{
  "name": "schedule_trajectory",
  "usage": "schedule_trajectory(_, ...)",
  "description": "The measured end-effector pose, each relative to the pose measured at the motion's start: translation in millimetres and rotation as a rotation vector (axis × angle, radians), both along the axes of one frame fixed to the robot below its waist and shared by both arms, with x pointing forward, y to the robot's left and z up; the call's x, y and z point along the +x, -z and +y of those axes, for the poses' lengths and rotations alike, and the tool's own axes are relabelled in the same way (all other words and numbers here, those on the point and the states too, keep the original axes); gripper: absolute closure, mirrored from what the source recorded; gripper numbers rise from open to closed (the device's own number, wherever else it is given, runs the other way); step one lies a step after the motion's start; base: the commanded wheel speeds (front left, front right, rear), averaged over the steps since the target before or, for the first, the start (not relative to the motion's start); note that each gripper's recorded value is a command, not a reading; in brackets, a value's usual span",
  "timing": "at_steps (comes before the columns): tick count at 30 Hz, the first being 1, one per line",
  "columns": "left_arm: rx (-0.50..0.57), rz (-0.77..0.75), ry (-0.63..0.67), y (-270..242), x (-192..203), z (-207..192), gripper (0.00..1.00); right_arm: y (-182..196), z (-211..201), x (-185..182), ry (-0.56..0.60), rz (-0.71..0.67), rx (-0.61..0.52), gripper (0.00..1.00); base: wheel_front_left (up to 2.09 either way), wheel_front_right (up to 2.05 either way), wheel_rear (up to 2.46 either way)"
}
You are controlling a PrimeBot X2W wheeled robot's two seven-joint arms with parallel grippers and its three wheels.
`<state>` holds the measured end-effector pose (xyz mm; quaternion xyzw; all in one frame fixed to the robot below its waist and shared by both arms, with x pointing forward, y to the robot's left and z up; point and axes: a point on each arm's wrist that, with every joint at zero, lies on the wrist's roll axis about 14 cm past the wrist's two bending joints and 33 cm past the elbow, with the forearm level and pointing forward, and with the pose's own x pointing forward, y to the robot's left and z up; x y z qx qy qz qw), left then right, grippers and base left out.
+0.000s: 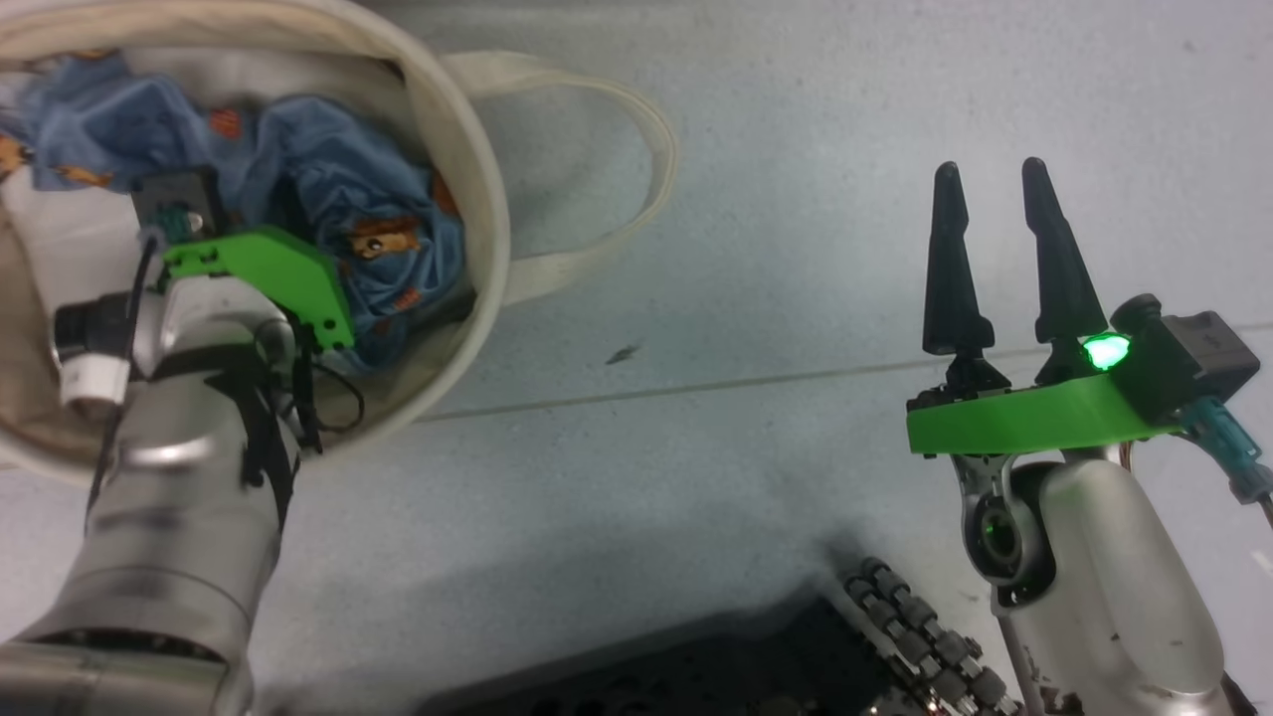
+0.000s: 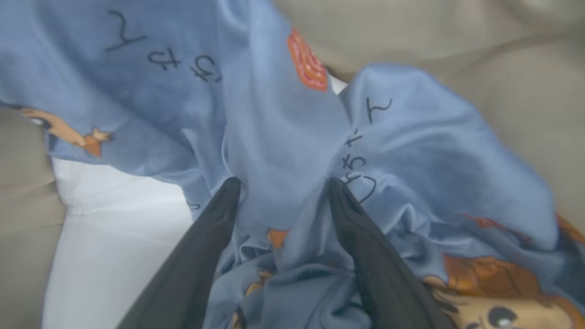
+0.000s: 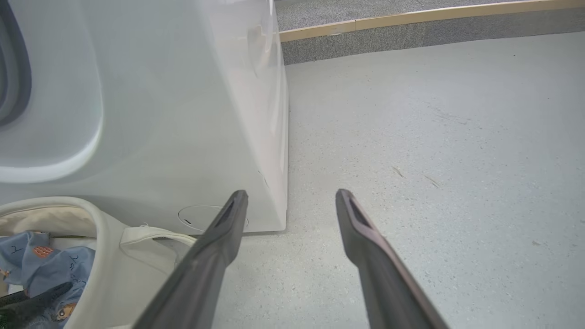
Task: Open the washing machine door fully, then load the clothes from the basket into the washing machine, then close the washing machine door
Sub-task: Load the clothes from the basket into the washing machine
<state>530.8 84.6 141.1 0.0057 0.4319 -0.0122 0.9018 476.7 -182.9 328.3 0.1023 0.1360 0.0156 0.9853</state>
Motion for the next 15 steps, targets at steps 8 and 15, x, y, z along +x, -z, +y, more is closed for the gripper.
schedule_trajectory(8, 0.019, 0.098, 0.000, 29.2, 1.2, -5.6, 0.00, 17.9, -0.7, 0.7, -0.006, 0.034, -0.004, 0.00, 0.00, 0.00, 0.00)
schedule_trajectory(15, 0.014, 0.094, -0.031, 38.2, 6.3, -3.0, 1.00, 27.3, 3.5, 3.5, -0.017, 0.043, 0.002, 0.00, 0.00, 0.00, 0.00)
